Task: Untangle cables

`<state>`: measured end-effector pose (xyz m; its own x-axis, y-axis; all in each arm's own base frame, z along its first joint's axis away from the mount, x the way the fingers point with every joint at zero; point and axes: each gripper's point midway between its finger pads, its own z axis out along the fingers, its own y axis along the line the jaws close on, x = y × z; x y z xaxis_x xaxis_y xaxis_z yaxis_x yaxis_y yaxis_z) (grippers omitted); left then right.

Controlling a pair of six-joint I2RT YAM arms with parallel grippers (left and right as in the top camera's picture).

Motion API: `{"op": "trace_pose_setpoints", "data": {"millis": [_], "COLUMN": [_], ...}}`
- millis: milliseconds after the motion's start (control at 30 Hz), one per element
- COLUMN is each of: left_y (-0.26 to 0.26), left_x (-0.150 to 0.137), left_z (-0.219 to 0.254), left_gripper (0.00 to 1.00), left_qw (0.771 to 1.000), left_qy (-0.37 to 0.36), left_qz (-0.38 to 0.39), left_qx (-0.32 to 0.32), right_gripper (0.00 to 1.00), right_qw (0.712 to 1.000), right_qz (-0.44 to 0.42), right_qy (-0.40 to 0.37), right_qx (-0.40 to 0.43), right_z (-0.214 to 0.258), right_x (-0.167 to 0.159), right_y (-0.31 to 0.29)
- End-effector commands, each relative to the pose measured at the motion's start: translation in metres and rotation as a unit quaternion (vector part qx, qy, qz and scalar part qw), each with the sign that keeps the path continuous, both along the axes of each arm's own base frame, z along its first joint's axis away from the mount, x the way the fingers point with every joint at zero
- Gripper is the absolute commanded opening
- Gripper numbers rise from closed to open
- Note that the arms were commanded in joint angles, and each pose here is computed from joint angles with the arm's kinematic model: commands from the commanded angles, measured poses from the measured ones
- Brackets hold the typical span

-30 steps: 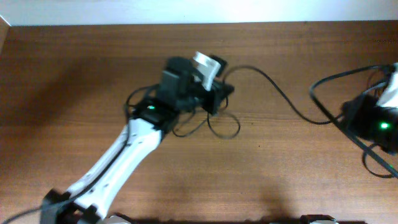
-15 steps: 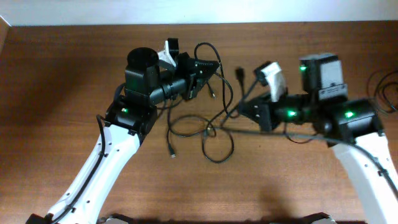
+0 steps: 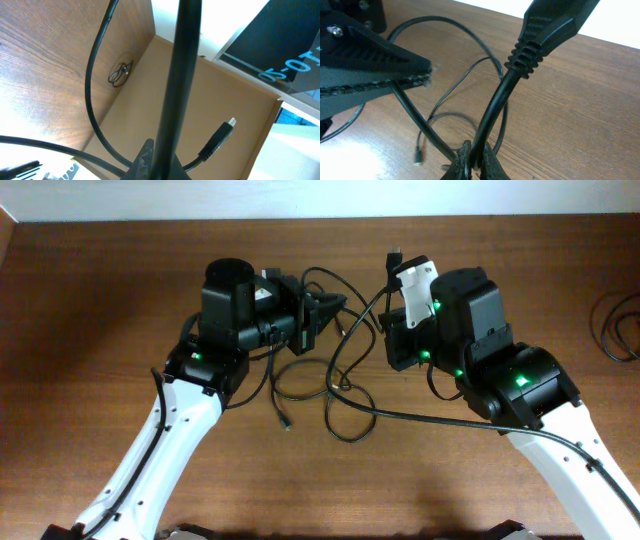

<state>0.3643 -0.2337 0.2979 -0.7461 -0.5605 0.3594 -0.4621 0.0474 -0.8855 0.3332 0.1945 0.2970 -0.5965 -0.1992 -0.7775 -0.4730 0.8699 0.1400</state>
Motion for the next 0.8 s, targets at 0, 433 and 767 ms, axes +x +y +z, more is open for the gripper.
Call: {"op": "trace_pose_setpoints", "data": {"millis": [0,433,767], "left_y": [0.002,0.000,-0.020], "left_x": [-0.001,-0.001,-0.012], "left_z": [0.012,0.012,0.031], "left_gripper": [0.00,0.00,0.00], "left_qw": [1.000,1.000,0.997], "left_qy": [-0.024,-0.023,-0.063], "left_qz": [-0.003,0.000,-0.041], "left_qx": [-0.005,-0.004,-0.026], "right_gripper": [0.04,0.18,0.15], "right_qw": [1.000,0.995,0.997], "right_qz": [-0.004,0.098,0.059], "right_qy": [-0.002,0.001,0.027], "right_qx": [-0.002,0.014,-0.033], "right_z": [0.000,0.001,-0.024], "right_x": [0.000,-0.018,-0.007], "right_y": [0.000,0.025,0.011]}}
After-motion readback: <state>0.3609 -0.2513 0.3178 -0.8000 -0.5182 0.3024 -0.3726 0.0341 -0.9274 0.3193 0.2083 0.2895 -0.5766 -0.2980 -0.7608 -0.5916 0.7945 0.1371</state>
